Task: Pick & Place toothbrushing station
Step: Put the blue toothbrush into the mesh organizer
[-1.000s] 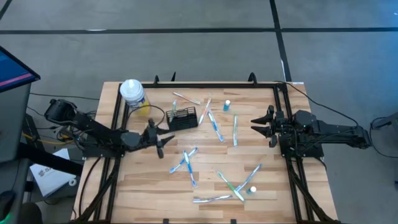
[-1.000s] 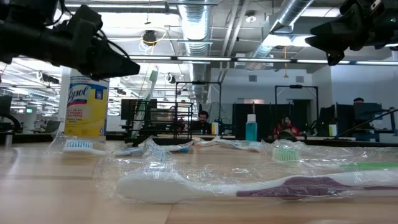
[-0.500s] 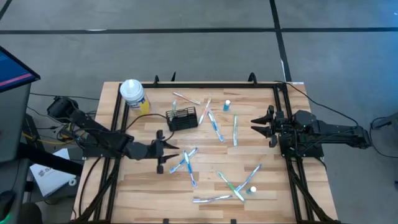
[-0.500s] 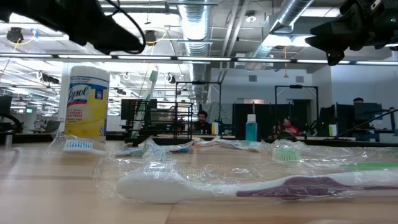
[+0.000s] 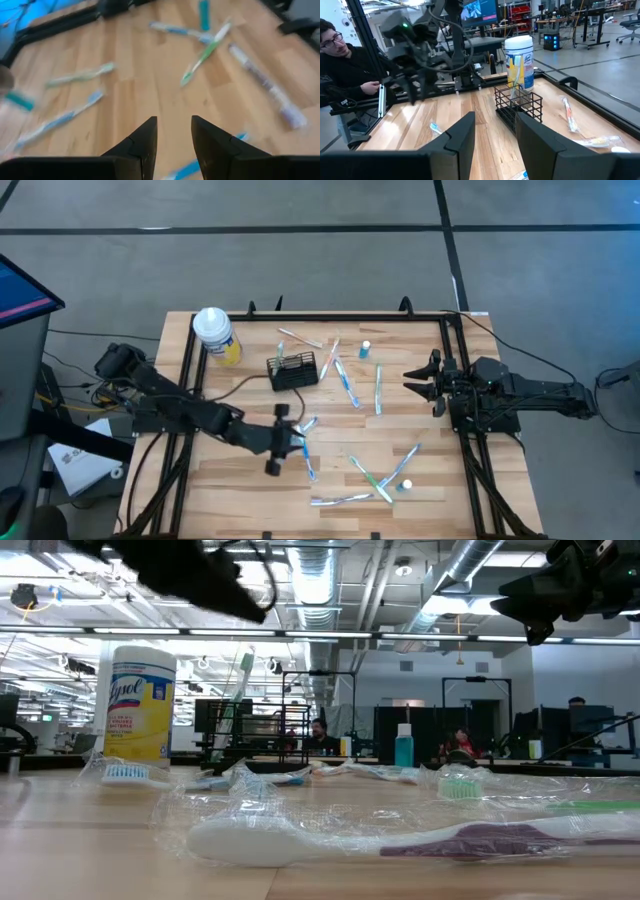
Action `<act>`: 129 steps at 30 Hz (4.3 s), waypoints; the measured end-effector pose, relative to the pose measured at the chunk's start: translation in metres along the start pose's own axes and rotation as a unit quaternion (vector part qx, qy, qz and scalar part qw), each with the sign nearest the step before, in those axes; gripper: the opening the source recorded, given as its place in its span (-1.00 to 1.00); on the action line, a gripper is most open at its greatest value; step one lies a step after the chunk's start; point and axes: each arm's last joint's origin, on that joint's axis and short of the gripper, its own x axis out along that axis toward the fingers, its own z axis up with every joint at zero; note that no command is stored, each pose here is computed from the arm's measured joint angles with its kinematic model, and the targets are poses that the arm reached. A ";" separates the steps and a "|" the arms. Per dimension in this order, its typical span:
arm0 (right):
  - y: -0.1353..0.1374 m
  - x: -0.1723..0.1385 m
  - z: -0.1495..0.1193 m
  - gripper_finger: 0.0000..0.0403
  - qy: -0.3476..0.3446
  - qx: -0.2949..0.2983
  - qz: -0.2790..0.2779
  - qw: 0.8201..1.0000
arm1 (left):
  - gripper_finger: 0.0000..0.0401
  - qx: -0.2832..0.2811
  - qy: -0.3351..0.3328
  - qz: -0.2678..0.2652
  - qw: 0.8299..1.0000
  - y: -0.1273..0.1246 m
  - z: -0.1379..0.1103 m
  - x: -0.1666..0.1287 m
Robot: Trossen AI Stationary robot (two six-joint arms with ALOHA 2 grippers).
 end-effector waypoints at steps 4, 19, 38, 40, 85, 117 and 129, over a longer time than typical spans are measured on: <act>0.000 0.000 0.000 -0.35 0.000 0.000 0.000 1.000 | -0.44 0.042 0.000 -0.029 0.999 -0.008 0.027 0.016; 0.000 0.000 0.000 -0.35 0.001 0.000 0.000 1.000 | -0.44 0.165 0.101 -0.140 0.971 -0.026 0.041 0.061; 0.000 0.000 0.000 -0.35 0.002 0.000 0.000 1.000 | -0.44 0.161 0.158 -0.175 0.958 -0.022 0.005 0.074; 0.000 0.000 0.000 -0.35 0.002 0.000 0.000 1.000 | -0.44 0.163 0.165 -0.176 0.957 -0.022 -0.001 0.074; 0.000 0.000 0.000 -0.35 0.001 0.000 0.000 1.000 | -0.46 0.217 0.162 -0.194 0.943 -0.025 -0.037 0.101; 0.000 0.000 0.000 -0.35 0.000 0.000 0.000 1.000 | -1.00 0.189 0.123 -0.179 0.958 -0.024 -0.029 0.105; 0.000 0.000 0.000 -0.35 0.002 0.000 0.000 1.000 | -1.00 0.143 0.026 -0.112 0.983 0.000 0.005 0.057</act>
